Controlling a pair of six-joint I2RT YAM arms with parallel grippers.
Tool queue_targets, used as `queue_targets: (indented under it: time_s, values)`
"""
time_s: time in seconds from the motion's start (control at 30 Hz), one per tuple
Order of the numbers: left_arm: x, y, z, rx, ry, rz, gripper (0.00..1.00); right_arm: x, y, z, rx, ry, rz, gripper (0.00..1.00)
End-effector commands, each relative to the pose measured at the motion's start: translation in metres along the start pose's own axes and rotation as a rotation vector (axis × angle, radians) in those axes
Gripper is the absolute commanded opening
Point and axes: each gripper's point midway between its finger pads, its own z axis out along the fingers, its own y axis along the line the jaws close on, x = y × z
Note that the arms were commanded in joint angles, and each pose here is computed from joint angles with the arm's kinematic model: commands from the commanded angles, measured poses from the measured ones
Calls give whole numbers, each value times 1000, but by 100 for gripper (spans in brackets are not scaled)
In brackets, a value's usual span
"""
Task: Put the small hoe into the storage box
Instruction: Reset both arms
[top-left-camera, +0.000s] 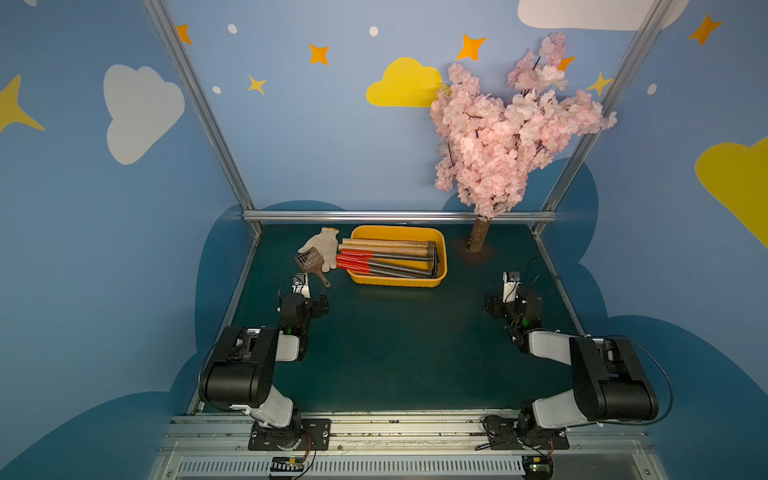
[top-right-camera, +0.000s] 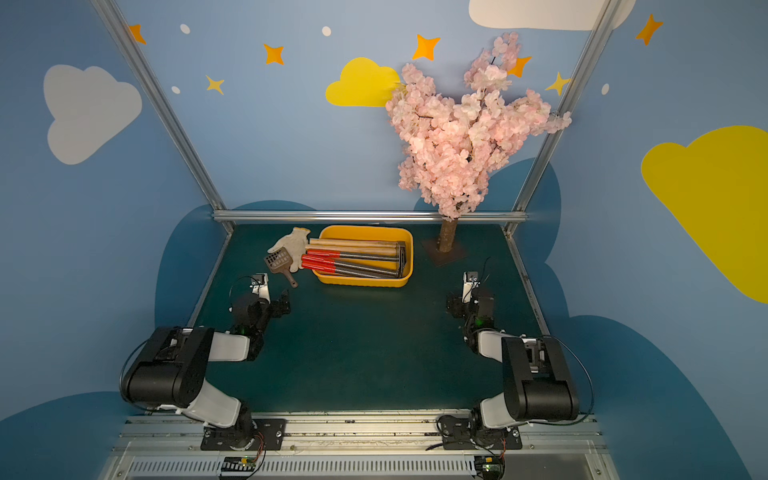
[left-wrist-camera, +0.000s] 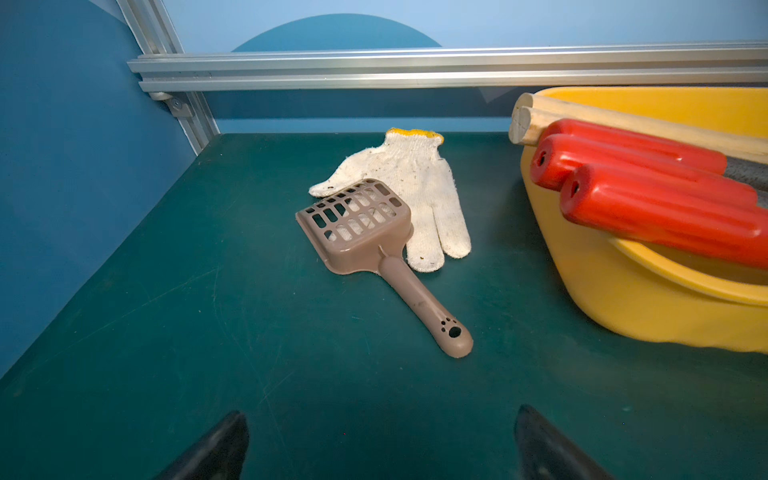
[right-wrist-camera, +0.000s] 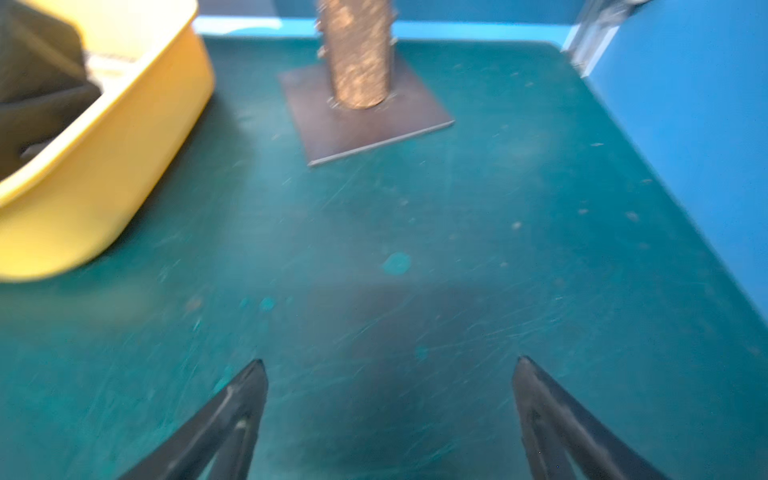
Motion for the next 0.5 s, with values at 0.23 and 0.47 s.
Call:
queue_targets:
  time_s: [0.23, 0.47]
  values:
    - [-7, 0, 1, 5, -24, -7, 100, -11, -8, 3, 38, -5, 25, 91]
    - [-7, 0, 1, 5, -24, -6, 100, -12, -2, 2, 24, -11, 0, 91]
